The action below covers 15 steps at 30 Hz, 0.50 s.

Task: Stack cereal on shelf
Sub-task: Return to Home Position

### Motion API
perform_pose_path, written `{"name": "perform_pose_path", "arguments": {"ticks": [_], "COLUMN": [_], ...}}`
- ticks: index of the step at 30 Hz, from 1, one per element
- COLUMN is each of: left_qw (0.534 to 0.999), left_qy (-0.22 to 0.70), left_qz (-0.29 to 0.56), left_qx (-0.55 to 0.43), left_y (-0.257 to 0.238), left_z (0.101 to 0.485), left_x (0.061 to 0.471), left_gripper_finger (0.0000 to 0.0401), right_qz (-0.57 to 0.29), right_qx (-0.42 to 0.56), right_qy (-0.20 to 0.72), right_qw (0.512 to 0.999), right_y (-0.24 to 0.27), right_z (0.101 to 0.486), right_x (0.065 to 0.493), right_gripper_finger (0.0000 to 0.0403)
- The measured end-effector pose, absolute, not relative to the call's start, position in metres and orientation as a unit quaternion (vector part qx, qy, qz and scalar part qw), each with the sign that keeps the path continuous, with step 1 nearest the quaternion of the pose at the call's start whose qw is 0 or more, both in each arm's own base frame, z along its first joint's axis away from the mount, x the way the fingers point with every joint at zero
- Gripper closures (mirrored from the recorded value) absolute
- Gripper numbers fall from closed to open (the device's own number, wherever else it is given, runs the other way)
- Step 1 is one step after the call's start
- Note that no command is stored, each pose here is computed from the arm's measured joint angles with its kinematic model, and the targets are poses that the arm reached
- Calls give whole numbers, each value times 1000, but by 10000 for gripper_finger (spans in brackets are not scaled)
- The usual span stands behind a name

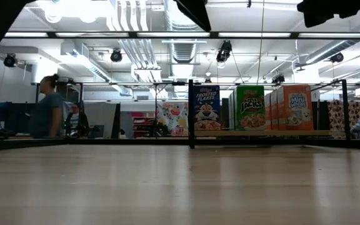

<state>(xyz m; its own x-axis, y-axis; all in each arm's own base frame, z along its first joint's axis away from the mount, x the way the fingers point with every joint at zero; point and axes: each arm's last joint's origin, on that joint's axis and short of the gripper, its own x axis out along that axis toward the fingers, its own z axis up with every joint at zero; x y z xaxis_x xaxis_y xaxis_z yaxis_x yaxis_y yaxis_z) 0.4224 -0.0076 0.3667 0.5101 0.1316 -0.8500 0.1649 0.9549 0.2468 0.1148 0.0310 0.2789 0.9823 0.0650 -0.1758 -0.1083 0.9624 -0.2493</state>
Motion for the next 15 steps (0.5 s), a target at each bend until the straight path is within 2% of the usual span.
{"name": "perform_pose_path", "arguments": {"ticks": [8,15], "left_qw": [867,913], "left_qy": [482,398], "left_qz": [-9,2], "left_qx": [128,86], "left_y": [-24,-34], "left_z": [353,333], "left_x": [401,345], "left_gripper_finger": [184,184], "right_qz": [35,58], "right_qx": [-121,-127], "right_qy": [0,-65], "right_qw": [992,988], "right_y": [20,18], "right_z": [279,277], "right_x": [82,70], "right_gripper_finger": [390,390]}}
